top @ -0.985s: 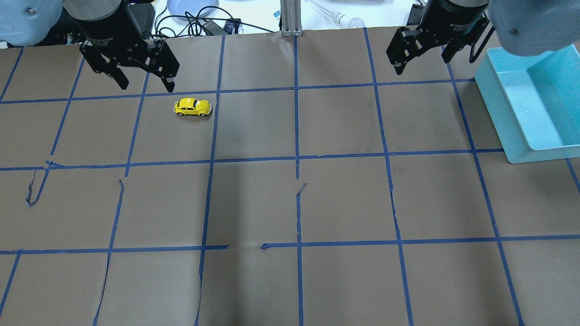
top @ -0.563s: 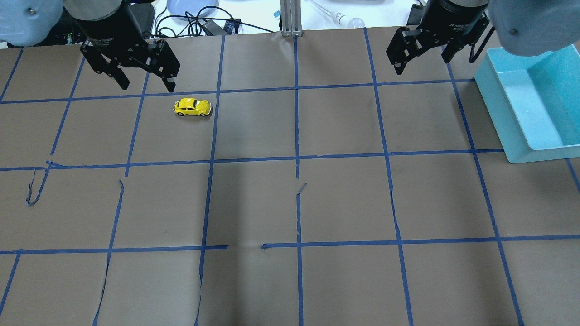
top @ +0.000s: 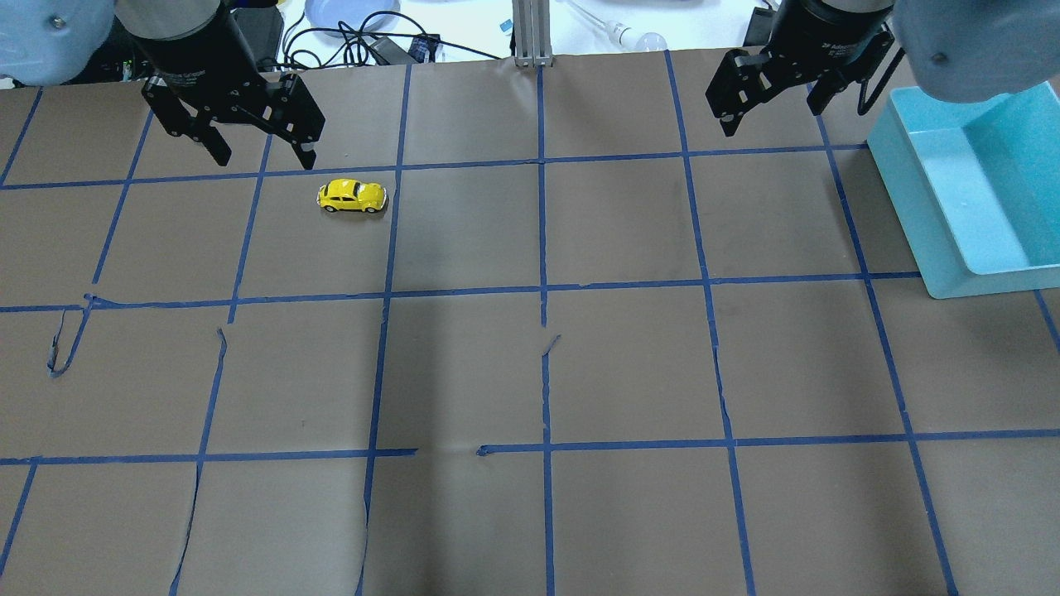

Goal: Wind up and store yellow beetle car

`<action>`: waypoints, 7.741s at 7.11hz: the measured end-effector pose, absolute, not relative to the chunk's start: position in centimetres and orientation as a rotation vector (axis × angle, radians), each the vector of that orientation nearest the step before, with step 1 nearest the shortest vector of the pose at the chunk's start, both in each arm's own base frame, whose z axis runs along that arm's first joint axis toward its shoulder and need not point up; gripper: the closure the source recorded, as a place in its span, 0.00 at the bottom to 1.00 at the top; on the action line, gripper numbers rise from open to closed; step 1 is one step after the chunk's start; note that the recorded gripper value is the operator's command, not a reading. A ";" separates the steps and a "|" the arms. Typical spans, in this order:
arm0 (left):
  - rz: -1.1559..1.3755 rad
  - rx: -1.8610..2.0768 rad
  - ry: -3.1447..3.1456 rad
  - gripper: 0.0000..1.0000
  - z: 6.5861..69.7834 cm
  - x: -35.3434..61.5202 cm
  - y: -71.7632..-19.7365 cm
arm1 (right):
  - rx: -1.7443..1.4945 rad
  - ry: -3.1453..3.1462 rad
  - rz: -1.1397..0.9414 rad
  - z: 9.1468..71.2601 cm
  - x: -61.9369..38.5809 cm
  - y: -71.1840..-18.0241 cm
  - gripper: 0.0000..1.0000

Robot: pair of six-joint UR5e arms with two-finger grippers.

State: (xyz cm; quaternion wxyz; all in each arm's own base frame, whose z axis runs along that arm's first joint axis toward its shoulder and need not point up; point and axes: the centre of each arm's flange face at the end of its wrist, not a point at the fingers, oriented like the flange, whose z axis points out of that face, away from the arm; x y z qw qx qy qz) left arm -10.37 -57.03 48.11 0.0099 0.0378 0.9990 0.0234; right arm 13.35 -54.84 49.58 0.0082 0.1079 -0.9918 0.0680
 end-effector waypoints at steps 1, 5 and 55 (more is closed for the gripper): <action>0.026 0.069 3.120 0.00 48.0 -10.2 -57.7 | 0.337 -3.100 0.213 49.6 13.4 -54.8 0.00; -0.173 -0.988 2.977 0.00 46.1 -9.6 -60.8 | 0.348 -3.097 0.215 49.6 13.3 -54.9 0.00; -0.154 -2.212 2.367 0.01 23.9 16.3 -69.4 | 0.350 -3.102 0.206 49.1 13.5 -54.7 0.00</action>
